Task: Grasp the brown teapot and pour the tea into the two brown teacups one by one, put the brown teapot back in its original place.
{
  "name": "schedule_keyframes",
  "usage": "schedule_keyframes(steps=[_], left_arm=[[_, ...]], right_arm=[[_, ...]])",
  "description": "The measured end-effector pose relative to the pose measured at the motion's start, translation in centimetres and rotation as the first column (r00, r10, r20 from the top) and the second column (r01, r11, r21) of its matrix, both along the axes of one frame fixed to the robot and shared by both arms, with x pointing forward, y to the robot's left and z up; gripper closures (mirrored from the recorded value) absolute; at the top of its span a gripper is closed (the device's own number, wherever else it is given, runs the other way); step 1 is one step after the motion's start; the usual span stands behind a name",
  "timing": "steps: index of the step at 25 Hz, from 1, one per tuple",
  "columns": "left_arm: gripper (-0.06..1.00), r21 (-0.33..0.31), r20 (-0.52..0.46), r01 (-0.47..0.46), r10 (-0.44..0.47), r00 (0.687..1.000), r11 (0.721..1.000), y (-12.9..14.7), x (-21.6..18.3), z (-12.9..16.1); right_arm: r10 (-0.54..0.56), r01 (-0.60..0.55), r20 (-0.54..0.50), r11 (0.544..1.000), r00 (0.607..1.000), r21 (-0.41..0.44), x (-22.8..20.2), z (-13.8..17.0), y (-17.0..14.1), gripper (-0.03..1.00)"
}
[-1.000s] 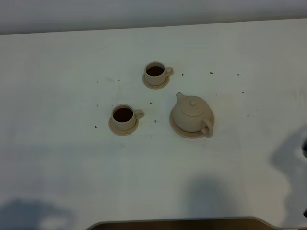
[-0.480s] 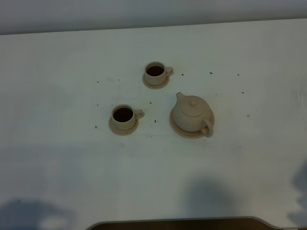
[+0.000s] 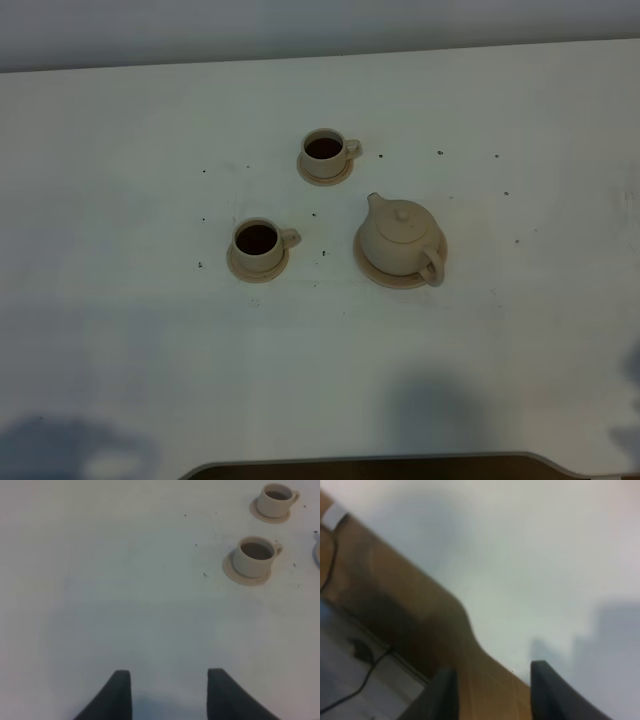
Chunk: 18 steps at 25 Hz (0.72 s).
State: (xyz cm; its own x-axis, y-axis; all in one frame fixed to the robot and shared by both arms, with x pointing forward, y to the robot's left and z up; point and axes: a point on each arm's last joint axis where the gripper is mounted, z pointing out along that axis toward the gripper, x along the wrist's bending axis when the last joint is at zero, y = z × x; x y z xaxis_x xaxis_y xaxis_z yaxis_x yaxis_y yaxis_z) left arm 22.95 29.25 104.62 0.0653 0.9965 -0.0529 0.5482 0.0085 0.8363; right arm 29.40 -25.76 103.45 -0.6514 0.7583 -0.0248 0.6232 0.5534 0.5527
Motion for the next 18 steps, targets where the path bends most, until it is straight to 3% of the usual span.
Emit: schedule_keyframes(steps=[4, 9, 18], left_arm=[[0.59, 0.0, 0.0, 0.0, 0.0, 1.0, 1.0, 0.0, 0.0, 0.0], [0.59, 0.0, 0.0, 0.0, 0.0, 1.0, 1.0, 0.0, 0.0, 0.0], [0.59, 0.0, 0.0, 0.0, 0.0, 1.0, 1.0, 0.0, 0.0, 0.0]], right_arm=[[-0.176, 0.176, 0.026, 0.984, 0.984, 0.013, 0.4, 0.2, -1.2, 0.61], [-0.36, 0.352, 0.139, 0.933, 0.923, 0.078, -1.0, 0.9, -2.7, 0.61], [-0.416, 0.38, 0.305, 0.909, 0.857, 0.172, -3.9, 1.5, -3.3, 0.61]])
